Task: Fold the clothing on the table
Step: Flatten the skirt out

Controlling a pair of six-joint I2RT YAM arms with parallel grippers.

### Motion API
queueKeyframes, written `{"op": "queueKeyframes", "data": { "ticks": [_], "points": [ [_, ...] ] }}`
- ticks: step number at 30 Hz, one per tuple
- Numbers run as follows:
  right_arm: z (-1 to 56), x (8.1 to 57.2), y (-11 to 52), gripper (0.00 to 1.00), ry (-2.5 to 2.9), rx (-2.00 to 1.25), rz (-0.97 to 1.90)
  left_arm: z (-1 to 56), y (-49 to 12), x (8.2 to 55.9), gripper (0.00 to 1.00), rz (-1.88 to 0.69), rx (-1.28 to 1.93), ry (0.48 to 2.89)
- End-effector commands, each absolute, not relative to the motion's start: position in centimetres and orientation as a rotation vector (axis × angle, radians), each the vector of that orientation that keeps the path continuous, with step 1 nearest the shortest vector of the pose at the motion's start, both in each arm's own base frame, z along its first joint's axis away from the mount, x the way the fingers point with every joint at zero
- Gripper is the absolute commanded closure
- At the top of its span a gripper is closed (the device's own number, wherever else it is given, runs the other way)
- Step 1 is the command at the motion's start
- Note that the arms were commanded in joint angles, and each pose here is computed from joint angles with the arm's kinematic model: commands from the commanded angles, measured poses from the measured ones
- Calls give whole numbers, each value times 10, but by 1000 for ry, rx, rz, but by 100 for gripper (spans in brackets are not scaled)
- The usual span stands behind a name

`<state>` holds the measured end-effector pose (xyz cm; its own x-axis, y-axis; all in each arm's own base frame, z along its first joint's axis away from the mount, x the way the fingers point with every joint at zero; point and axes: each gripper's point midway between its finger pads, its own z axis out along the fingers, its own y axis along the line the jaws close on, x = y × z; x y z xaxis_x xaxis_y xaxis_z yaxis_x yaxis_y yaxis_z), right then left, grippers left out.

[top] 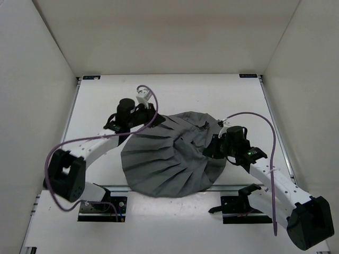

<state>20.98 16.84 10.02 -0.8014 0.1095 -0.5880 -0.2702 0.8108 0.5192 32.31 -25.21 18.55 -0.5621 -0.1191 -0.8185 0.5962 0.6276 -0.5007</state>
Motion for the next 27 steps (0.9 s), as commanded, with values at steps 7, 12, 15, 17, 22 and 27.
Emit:
{"op": "queueKeyframes", "data": {
  "ticks": [7, 12, 15, 17, 22, 27],
  "points": [
    [87, 203, 160, 100, 2431, -22, 825, 164, -353, 374, 53, -1011, 790, 1882],
    [88, 206, 152, 100, 2428, -15, 822, 136, -388, 372, 27, -1016, 997, 1818],
    [85, 207, 147, 100, 2432, -7, 810, 119, -398, 374, 19, -1004, 1072, 1809],
    [87, 208, 146, 100, 2425, -2, 813, 109, -402, 372, 18, -1013, 1082, 1804],
    [86, 208, 150, 100, 2433, -18, 828, 112, -421, 370, 16, -971, 1075, 1694],
    [85, 206, 156, 100, 2434, -38, 856, 108, -438, 365, 14, -849, 1106, 1618]
  ]
}}
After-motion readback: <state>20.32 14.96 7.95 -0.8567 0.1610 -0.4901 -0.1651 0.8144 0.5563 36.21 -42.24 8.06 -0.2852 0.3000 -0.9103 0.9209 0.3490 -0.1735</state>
